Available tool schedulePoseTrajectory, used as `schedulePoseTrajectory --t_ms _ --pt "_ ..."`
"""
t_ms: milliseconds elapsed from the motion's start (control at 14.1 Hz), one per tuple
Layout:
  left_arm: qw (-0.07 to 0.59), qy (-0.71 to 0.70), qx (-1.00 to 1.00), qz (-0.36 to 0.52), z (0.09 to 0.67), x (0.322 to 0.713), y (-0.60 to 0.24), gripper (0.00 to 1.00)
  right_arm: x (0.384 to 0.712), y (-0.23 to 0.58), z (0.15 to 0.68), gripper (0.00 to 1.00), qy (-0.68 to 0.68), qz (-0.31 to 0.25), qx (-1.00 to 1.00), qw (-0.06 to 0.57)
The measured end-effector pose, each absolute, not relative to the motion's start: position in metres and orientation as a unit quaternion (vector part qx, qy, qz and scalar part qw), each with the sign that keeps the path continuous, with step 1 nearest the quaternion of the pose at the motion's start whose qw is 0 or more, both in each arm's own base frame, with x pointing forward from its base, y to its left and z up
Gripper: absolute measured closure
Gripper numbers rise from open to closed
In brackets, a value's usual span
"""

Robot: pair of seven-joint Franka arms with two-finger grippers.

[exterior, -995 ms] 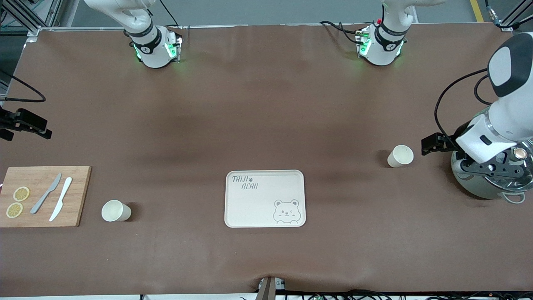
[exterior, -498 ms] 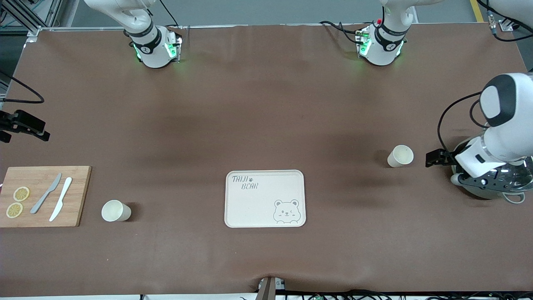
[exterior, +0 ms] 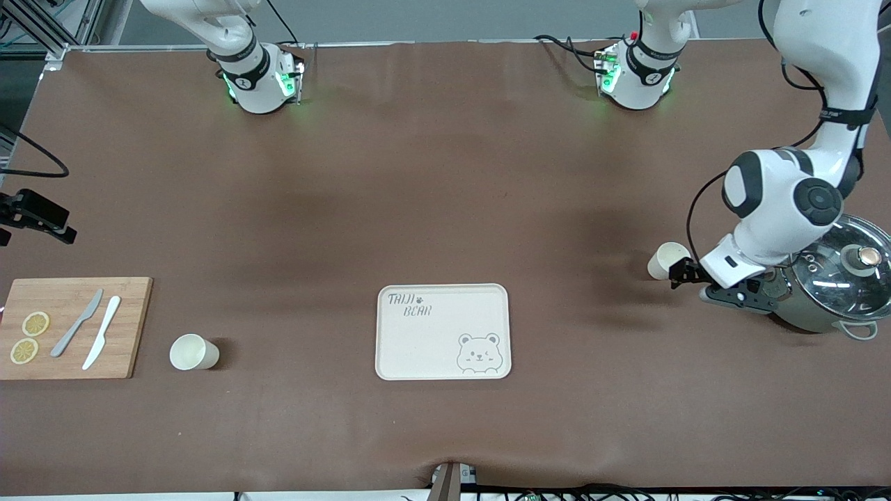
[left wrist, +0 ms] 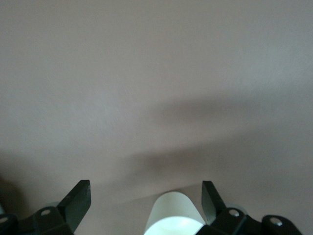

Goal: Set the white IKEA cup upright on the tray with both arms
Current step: 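Grasp the white cup with the left gripper and lift it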

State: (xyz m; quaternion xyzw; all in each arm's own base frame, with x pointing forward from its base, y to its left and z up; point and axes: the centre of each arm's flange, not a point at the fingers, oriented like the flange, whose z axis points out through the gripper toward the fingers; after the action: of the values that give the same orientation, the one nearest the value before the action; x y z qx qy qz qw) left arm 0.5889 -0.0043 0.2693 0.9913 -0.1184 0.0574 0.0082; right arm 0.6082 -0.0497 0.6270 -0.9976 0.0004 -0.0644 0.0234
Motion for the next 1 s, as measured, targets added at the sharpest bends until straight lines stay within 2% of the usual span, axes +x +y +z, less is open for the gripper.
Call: schedulePoseTrajectory --t_ms 142,355,711,995 --pt "0.007 -0.12 0.991 0.055 0.262 0.583 0.004 0.0 0.609 -0.061 0.625 0.0 0.016 -0.067 -0.996 0.053" --pt "0.003 -0.132 0.99 0.052 0.263 0.573 0.039 0.0 0.611 -0.068 0.62 0.0 0.022 -0.063 -0.996 0.059" --pt "0.002 -0.137 0.989 0.048 0.259 0.561 0.05 0.0 0.613 -0.054 0.618 0.0 0.0 -0.058 -0.998 0.012" --pt "-0.002 -0.141 0.988 0.067 0.247 0.55 0.043 0.0 0.612 -0.057 0.618 0.0 -0.019 -0.057 -0.998 0.006"
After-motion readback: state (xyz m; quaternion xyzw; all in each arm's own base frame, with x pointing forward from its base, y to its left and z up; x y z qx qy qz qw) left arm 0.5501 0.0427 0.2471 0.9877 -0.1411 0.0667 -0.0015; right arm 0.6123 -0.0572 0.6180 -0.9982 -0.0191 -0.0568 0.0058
